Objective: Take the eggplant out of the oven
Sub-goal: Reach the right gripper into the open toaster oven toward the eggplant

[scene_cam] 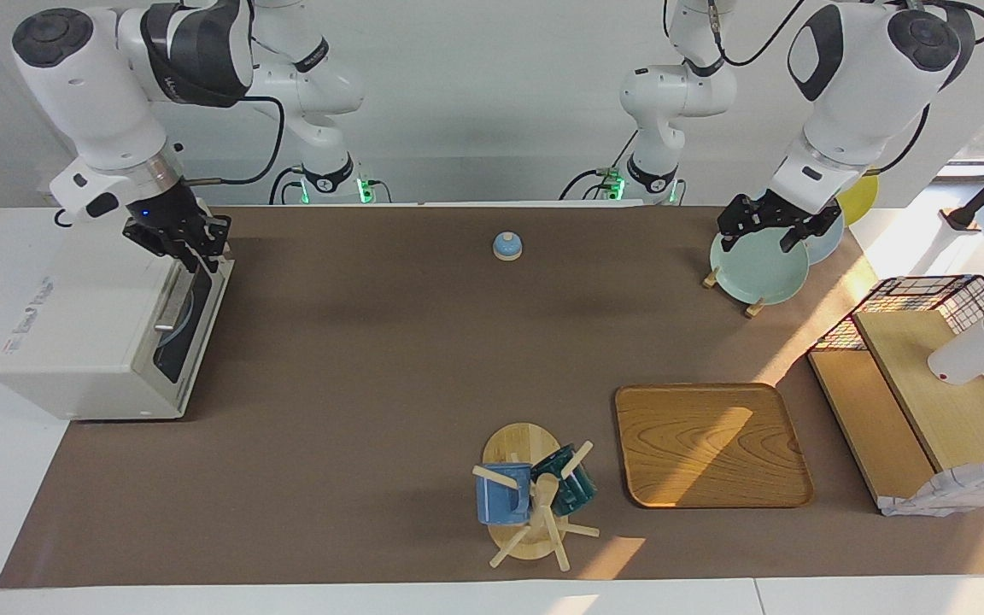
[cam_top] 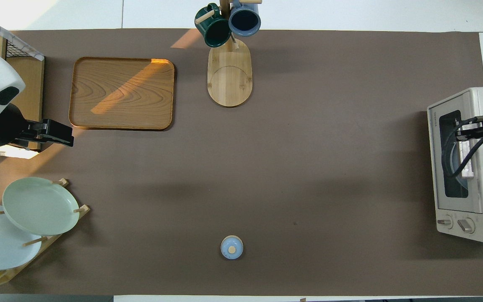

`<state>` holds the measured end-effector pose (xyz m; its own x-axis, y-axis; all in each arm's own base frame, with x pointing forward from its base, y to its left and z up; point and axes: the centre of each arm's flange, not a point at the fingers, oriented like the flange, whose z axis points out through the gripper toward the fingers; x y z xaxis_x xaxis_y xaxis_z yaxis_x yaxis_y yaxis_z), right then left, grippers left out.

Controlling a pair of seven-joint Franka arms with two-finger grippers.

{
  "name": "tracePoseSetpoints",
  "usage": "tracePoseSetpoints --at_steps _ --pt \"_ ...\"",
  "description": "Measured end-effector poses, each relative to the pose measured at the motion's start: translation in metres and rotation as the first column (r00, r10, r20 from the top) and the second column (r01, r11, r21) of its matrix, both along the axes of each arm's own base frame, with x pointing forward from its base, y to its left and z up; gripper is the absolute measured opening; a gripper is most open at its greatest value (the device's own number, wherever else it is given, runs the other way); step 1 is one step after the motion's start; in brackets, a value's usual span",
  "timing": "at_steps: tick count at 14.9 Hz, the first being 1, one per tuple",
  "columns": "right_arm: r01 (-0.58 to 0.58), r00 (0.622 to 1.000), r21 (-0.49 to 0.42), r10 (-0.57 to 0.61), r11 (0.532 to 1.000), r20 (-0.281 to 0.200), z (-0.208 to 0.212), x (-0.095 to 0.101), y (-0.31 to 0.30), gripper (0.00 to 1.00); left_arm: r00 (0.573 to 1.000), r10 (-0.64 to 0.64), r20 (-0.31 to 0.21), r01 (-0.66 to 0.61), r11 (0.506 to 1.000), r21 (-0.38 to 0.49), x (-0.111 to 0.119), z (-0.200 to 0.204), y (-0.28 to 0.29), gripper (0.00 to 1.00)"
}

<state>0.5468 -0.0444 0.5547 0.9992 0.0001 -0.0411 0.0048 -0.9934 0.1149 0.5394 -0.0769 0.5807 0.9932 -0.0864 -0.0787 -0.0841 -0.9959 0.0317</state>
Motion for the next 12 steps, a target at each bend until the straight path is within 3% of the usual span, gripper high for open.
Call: tracePoseSetpoints --at_steps 6,12 --pt "0.030 0.999 -0.097 -0.032 0.995 -0.023 -0.060 -0.005 -0.026 0.01 1.000 0.000 0.000 0.000 1.000 0.000 0.000 0.000 0.000 1.00" --pt "0.000 0.998 -0.144 -0.009 0.990 -0.062 -0.080 -0.010 -0.032 0.01 1.000 0.000 0.000 0.000 1.000 0.000 0.000 0.000 0.000 1.00"
